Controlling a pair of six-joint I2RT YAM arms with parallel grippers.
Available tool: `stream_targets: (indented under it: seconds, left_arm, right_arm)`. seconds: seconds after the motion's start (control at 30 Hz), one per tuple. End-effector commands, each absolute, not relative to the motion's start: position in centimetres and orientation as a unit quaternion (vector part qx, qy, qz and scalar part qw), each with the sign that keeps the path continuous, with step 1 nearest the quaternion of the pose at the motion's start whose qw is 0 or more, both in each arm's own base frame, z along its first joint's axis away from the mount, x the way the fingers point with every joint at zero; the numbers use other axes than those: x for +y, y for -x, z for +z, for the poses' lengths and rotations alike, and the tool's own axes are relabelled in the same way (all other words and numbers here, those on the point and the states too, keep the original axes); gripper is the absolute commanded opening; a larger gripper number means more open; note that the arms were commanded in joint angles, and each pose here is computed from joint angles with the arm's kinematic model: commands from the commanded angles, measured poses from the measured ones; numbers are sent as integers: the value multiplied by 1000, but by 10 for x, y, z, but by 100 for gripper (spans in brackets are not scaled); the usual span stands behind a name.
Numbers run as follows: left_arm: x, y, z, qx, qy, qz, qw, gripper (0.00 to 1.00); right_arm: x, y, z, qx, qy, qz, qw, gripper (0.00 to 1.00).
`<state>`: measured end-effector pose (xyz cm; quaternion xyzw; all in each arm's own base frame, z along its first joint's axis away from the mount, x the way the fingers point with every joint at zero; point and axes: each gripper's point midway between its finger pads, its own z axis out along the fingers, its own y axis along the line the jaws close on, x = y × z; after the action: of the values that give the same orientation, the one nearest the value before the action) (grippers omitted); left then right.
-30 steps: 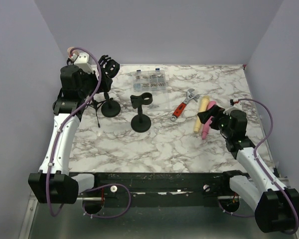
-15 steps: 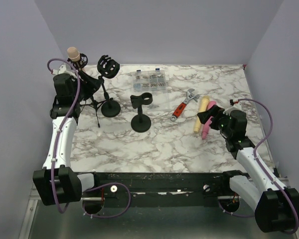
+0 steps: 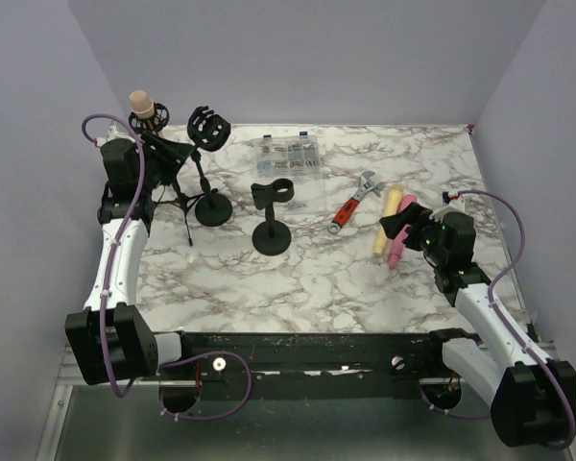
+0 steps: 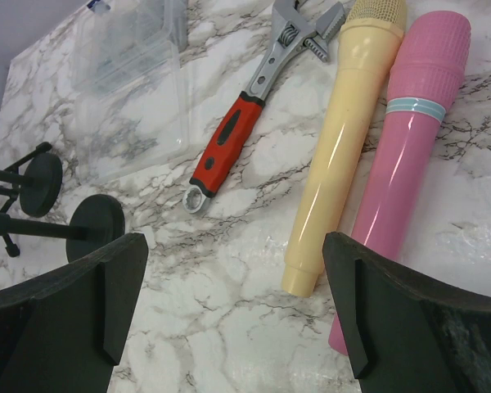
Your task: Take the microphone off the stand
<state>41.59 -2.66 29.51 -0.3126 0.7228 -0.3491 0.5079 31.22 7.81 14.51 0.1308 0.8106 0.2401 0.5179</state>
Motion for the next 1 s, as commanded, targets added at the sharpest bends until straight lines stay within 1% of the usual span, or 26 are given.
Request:
stream_targets:
  seconds: [0.0, 0.1, 0.37, 0.63, 0.97]
  left_arm:
    - [-24, -423, 309, 705, 310, -361, 526, 52]
    - [-23, -427, 304, 707, 316, -355, 524, 49]
    - [-25, -433, 301, 695, 331, -339, 541, 48]
    - [-22, -439, 288, 706, 338, -310, 540, 48]
    - [-20, -441, 262, 722, 340, -276, 536, 43]
  right_arm:
    - [80, -313, 144, 808, -128, 247, 519, 97]
    - [80, -313, 143, 808, -129, 246, 519, 97]
    - [80, -313, 141, 809, -130, 246, 517, 97]
    - [79, -314, 142, 808, -130, 245, 519, 97]
    - [80, -313, 142, 809, -129, 246, 518, 97]
